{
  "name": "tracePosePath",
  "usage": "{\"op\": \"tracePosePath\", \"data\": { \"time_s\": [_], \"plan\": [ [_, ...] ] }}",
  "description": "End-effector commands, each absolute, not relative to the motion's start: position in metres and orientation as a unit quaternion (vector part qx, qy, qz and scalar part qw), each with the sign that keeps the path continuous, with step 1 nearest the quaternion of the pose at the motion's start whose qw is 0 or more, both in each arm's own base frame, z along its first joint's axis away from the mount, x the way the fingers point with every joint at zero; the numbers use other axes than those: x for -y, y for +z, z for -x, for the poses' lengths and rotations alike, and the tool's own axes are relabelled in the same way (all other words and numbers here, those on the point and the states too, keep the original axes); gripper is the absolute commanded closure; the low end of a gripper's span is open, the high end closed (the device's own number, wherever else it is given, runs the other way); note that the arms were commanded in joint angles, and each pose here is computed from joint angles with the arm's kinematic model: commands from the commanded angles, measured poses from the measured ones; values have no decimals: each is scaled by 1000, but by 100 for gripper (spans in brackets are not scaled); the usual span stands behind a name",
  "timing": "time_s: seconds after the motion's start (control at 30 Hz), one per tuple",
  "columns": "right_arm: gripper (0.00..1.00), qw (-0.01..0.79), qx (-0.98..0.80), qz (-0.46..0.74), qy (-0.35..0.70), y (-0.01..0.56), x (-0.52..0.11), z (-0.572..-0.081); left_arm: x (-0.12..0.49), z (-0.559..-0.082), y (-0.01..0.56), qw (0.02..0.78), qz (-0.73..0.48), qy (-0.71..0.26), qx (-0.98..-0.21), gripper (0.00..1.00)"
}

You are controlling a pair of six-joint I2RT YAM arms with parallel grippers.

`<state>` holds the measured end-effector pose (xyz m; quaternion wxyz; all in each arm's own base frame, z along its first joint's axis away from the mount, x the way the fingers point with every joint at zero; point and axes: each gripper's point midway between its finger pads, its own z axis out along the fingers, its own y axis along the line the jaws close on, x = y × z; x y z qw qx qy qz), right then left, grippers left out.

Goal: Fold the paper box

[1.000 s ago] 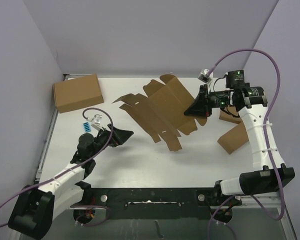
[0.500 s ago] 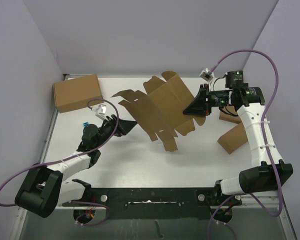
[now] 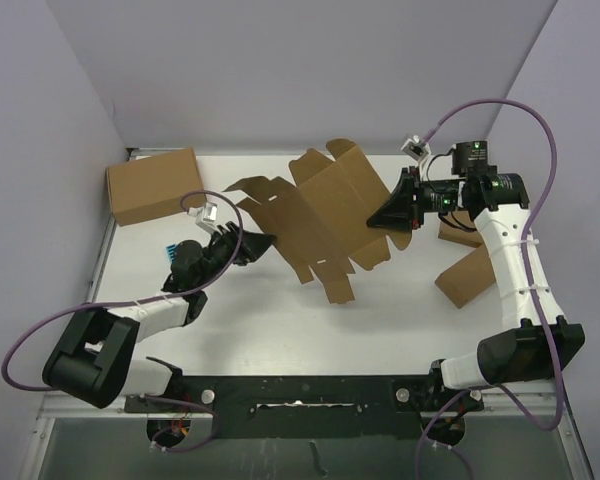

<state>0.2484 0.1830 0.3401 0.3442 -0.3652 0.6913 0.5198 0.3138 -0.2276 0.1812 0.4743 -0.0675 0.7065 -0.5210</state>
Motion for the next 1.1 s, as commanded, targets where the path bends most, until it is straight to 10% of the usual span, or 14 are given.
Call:
{"op": "tracePosePath", "data": {
  "time_s": [0.0, 0.27, 1.07],
  "plan": [
    [100, 350, -679, 359, 536, 344, -181, -255, 239, -324, 235, 524, 26, -562, -640, 50],
    [100, 346, -700, 350, 518, 331, -177, -265, 249, -325, 240, 514, 11, -586, -627, 100],
    [100, 262, -814, 361, 373, 211, -197, -302, 289, -312, 200, 434, 26, -462, -773, 100]
  ]
}}
